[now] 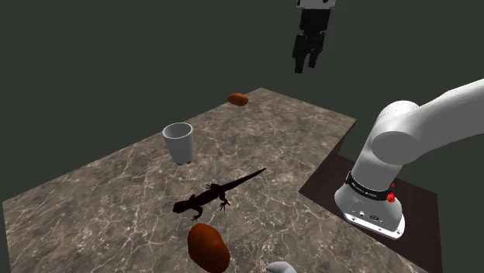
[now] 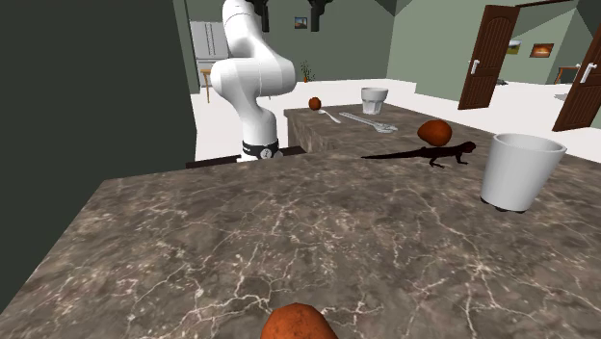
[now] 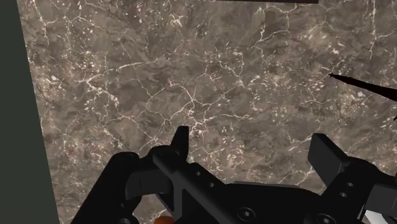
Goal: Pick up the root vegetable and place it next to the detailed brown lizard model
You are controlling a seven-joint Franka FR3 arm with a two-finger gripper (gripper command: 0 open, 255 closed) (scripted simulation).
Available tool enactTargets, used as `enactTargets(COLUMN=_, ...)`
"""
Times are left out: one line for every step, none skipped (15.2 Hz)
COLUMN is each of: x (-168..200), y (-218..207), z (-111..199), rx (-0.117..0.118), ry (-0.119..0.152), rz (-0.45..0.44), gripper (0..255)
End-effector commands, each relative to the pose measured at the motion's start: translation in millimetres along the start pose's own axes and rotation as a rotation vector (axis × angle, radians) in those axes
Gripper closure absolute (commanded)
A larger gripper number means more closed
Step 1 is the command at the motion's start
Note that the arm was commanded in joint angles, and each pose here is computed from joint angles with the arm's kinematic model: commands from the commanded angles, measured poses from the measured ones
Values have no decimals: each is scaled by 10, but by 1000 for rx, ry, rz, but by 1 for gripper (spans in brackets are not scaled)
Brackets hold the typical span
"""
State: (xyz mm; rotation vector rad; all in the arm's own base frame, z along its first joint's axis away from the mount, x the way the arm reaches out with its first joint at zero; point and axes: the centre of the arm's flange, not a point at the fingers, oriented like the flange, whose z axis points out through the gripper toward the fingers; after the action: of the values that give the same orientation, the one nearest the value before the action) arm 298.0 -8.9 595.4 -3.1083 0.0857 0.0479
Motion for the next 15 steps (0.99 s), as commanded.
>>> enactTargets(x=0, y=0, z=0, rx=0, ry=0, rz=0, gripper=0)
enactTargets(x=99, y=30, z=70, rx=-3, ry=5, rz=0, gripper=0)
enactTargets(x=199, y=61, z=139, rx=-6, ry=9, rz=0, gripper=0)
enactTargets(x=299, y=92, z=208, rx=-9, ry=14, rz=0, gripper=0)
enactTargets(x=399, y=122, z=276, rx=-12, ry=18, rz=0, gripper=0)
enactTargets(x=499, y=154, z=344, rx=-15, ry=23, rz=0, gripper=0)
enactTargets(x=600, y=185, z=411, rx=-18, ry=28, rz=0, gripper=0)
enactTargets(x=701, y=216, z=478, rx=-21, ry=32, rz=0, gripper=0)
enactTargets(x=803, y=248, z=544, rx=-24, ry=37, rz=0, gripper=0)
enactTargets(x=905, y=280, z=610, rx=-27, ry=41, rz=0, gripper=0)
enactTargets(x=1007, y=312, z=675, rx=-30, ry=46, rz=0, gripper=0)
enactTargets(x=1109, y=344, z=739, rx=-33, ry=51, rz=0, gripper=0)
enactTargets(x=1212, y=377, z=803, rx=-36, ry=55, rz=0, gripper=0)
enactTargets(x=1315, y=409, z=866, rx=-39, ry=60, rz=-1, gripper=0)
enactTargets(x=1418, y=442, z=929, rx=-42, ry=64, rz=-1, gripper=0)
